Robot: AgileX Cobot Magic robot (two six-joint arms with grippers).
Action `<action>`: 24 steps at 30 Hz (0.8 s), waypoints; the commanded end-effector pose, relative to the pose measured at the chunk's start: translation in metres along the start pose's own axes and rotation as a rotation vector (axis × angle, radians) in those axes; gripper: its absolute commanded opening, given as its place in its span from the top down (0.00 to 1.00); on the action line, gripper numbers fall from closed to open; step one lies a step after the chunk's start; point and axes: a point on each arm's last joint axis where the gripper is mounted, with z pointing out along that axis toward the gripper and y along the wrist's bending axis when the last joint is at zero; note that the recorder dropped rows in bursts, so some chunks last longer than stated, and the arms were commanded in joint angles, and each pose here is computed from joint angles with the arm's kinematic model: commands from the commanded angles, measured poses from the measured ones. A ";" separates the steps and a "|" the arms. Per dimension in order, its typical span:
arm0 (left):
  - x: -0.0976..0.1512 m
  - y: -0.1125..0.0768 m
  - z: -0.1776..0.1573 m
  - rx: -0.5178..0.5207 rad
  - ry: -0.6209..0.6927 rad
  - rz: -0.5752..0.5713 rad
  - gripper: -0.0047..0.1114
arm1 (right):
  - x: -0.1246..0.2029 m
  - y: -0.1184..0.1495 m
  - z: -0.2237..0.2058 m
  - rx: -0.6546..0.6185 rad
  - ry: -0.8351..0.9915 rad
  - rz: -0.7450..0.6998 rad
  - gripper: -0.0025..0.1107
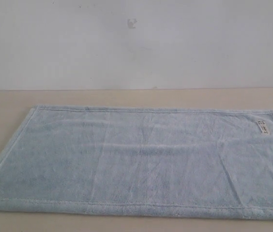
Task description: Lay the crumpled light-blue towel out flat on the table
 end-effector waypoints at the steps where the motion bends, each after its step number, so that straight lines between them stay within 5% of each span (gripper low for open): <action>1: 0.000 0.001 -0.001 -0.004 -0.013 -0.007 0.92 | 0.022 -0.006 0.000 0.055 0.150 0.082 0.98; 7: 0.000 0.001 -0.001 -0.004 -0.013 -0.007 0.92 | 0.031 -0.009 -0.002 0.071 0.257 -0.120 0.98; 24: 0.000 0.001 -0.001 -0.004 -0.013 -0.007 0.92 | 0.031 -0.009 -0.002 0.066 0.258 -0.118 0.98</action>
